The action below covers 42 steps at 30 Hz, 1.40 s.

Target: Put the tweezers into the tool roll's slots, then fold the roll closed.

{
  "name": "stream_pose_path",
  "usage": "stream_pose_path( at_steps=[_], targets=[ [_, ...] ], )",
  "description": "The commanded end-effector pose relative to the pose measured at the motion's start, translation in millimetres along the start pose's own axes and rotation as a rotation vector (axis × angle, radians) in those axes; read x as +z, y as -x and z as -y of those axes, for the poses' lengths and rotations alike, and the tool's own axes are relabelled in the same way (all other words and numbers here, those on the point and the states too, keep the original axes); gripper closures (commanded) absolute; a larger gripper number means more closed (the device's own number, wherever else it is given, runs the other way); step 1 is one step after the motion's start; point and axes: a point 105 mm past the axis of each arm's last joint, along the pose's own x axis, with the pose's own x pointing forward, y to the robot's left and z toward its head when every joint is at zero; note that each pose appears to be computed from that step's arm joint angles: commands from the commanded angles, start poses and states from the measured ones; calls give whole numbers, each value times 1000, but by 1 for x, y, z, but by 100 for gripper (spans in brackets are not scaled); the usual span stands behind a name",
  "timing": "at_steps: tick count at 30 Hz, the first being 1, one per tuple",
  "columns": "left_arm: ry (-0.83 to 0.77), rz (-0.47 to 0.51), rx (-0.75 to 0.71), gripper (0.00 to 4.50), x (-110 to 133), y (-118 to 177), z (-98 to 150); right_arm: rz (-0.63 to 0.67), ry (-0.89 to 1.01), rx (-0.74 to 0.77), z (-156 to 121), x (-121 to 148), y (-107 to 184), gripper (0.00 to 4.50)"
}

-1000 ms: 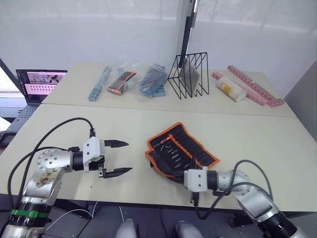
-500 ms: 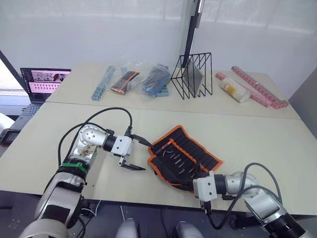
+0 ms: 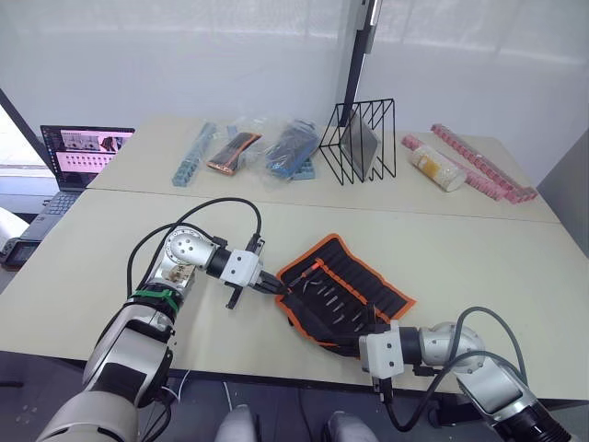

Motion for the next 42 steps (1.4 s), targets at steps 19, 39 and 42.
stream_pose_path(
  at_steps=[19, 39, 42],
  targets=[
    [19, 5, 3, 132, 1, 6, -4, -11, 30, -31, 10, 4, -2, 450],
    [-15, -44, -53, 444, -9, -1, 6, -19, 31, -48, 10, 5, -2, 450],
    [-29, -54, -64, 444, -10, 3, 14, -34, 31, -58, 13, 2, 0, 450]
  ],
)
